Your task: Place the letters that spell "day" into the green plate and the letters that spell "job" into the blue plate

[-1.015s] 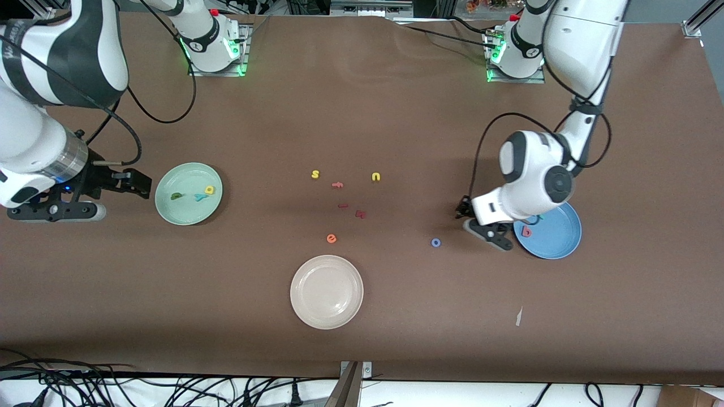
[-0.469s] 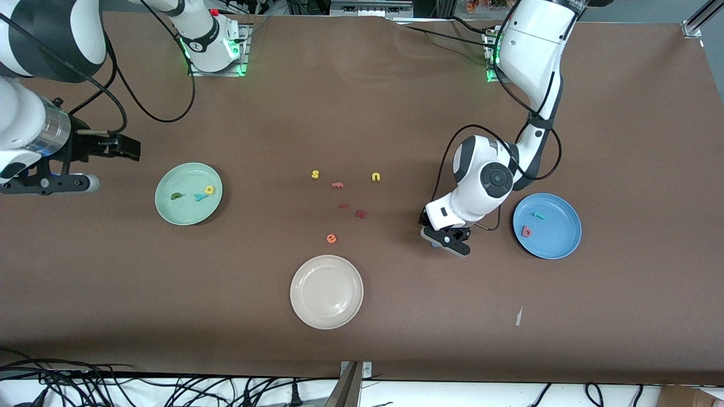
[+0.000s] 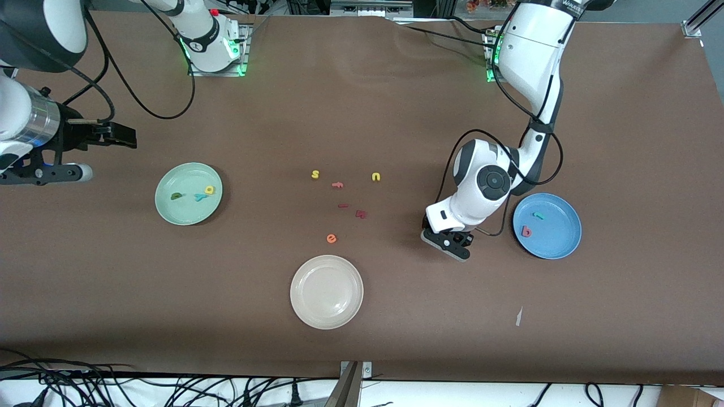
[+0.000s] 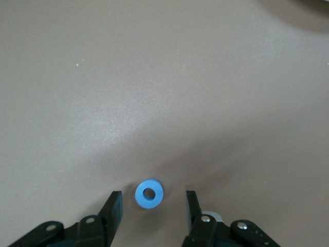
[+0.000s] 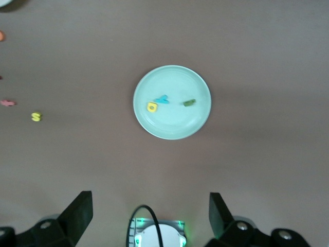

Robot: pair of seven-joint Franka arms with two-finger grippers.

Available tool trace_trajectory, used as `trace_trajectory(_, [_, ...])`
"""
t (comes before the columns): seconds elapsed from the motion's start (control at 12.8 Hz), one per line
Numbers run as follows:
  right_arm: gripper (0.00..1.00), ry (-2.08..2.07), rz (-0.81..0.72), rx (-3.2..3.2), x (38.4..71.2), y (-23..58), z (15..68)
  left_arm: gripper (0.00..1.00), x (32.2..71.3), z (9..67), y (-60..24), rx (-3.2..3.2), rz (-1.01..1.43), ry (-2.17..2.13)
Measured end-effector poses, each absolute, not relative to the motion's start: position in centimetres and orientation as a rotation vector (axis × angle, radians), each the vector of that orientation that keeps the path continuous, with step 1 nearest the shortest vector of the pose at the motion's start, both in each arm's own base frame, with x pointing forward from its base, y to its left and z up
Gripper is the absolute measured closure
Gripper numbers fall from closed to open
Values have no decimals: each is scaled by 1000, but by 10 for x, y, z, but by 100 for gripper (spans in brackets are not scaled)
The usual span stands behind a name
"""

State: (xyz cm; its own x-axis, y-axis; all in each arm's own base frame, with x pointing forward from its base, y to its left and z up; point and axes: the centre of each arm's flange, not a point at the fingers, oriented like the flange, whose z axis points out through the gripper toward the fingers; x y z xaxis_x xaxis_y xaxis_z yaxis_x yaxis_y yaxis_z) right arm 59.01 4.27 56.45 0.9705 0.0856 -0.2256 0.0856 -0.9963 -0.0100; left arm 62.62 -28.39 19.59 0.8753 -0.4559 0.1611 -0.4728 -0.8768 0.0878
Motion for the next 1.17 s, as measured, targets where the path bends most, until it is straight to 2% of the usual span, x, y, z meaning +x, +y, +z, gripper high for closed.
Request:
trace_trajectory(0.16, [0, -174, 282, -3109, 580, 34, 562, 41, 627, 191, -288, 2921, 208, -735])
trace_trajectory(0.39, [0, -211, 174, -3125, 542, 42, 574, 41, 628, 186, -287, 2928, 205, -736])
trace_trajectory(0.62, [0, -187, 164, -3134, 511, 31, 584, 41, 630, 180, -281, 2942, 211, -727])
trace_trajectory(0.86, [0, -133, 131, -3137, 516, 13, 594, 41, 629, 174, -282, 2944, 209, -732])
trace_trajectory(1.17, [0, -94, 185, -3134, 538, 1, 591, 42, 628, 170, -285, 2945, 216, -739])
